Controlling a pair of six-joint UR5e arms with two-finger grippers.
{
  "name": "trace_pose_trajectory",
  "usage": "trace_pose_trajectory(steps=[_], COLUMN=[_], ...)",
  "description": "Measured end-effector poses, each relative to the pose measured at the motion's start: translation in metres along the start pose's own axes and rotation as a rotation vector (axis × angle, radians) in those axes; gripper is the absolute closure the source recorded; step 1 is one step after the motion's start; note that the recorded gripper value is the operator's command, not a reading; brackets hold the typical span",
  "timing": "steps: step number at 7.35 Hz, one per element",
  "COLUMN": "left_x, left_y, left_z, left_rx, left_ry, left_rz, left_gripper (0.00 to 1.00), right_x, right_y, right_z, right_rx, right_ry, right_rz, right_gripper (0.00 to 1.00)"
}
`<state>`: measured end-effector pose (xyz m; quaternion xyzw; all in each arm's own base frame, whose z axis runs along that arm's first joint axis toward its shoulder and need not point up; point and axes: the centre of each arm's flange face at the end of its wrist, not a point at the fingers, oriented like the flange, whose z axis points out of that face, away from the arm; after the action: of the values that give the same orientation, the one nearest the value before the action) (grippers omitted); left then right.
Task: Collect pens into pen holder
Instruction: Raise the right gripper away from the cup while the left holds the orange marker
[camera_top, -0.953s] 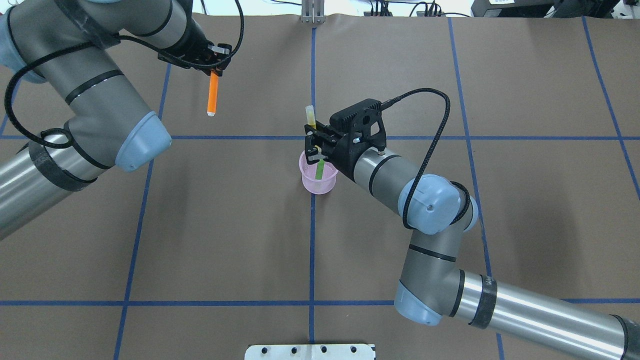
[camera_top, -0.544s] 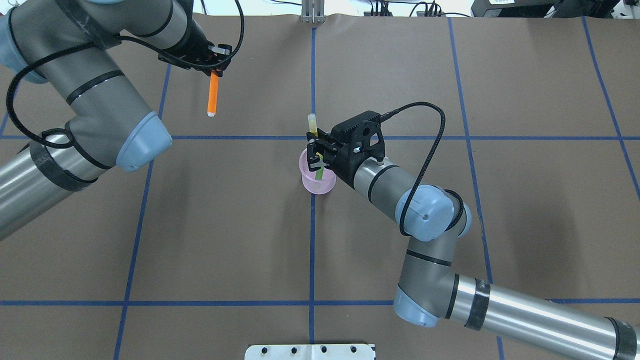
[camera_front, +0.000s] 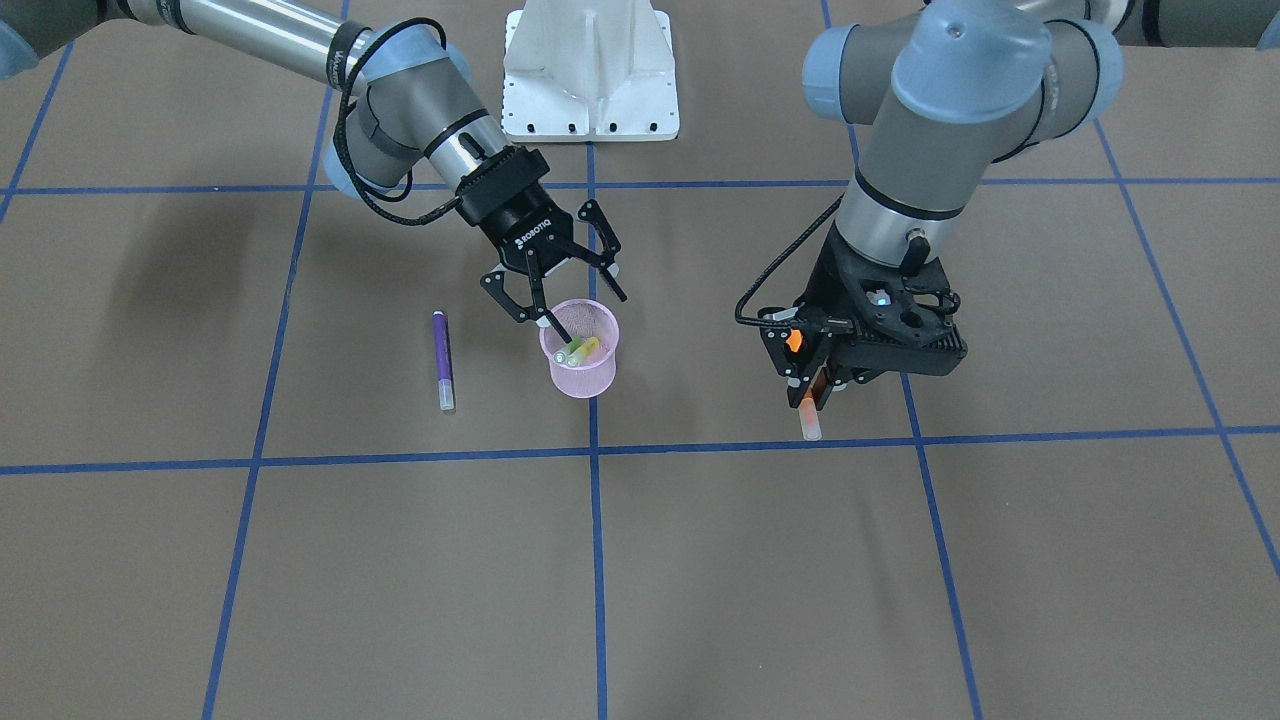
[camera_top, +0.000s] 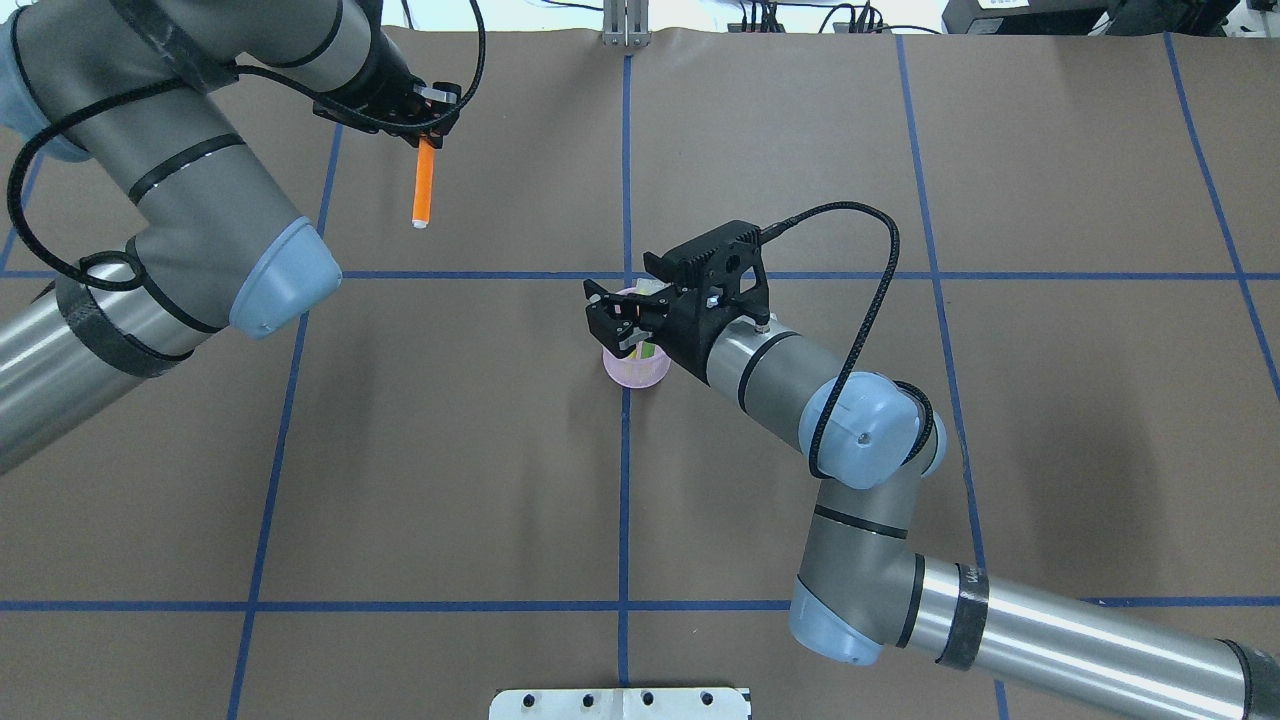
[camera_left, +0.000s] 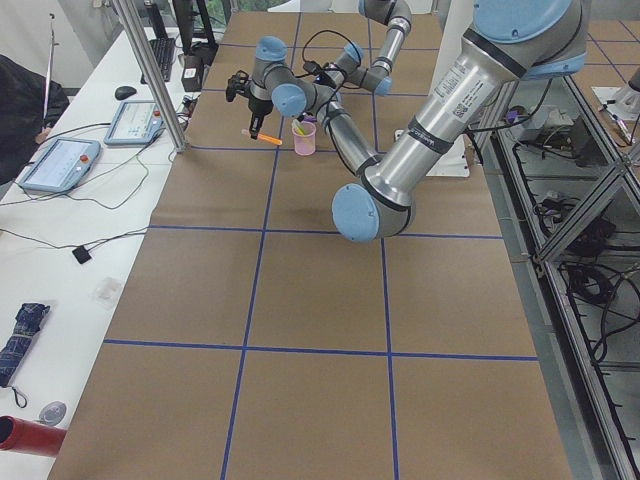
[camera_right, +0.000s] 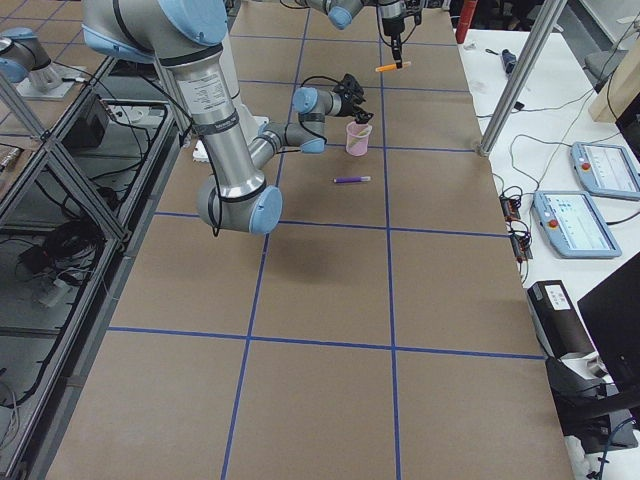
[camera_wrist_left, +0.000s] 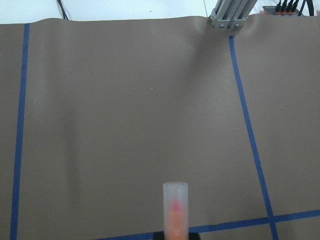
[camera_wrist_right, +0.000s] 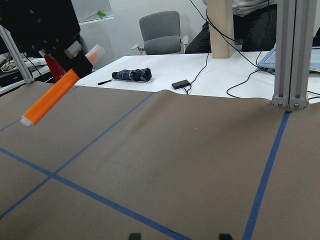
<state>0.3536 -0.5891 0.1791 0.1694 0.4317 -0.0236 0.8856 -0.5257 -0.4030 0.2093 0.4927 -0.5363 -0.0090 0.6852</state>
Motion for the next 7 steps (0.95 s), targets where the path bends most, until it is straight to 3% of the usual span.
trace_pose_trajectory(steps=[2,3,4,5,7], left_x=[0.001,0.005,0.012,0.019,0.008], left_y=[-0.005,-0.008,-0.009,-0.009,0.011], left_z=[-0.007,-0.014,-0.024,-0.037,-0.037], left_rx=[0.012,0.022,0.043,0.106,0.293], left_ry=[0.006,0.014,0.032,0.064,0.173], left_rz=[-0.001,0.002,0.017,0.051,0.130], left_gripper=[1.00,1.00,1.00,1.00,1.00], right_x=[-0.007,-0.005,0.001,0.015,0.076], right_y=[-0.038,-0.061,-0.085,-0.104,-0.131], right_z=[-0.018,-0.026,-0.035,-0.041,-0.050], right_rx=[0.010,-0.021,-0.084,-0.161,-0.368], right_ry=[-0.006,0.017,0.061,0.113,0.224], right_rz=[0.065,0.084,0.095,0.123,0.241], right_gripper=[0.01,0.01,0.01,0.01,0.01])
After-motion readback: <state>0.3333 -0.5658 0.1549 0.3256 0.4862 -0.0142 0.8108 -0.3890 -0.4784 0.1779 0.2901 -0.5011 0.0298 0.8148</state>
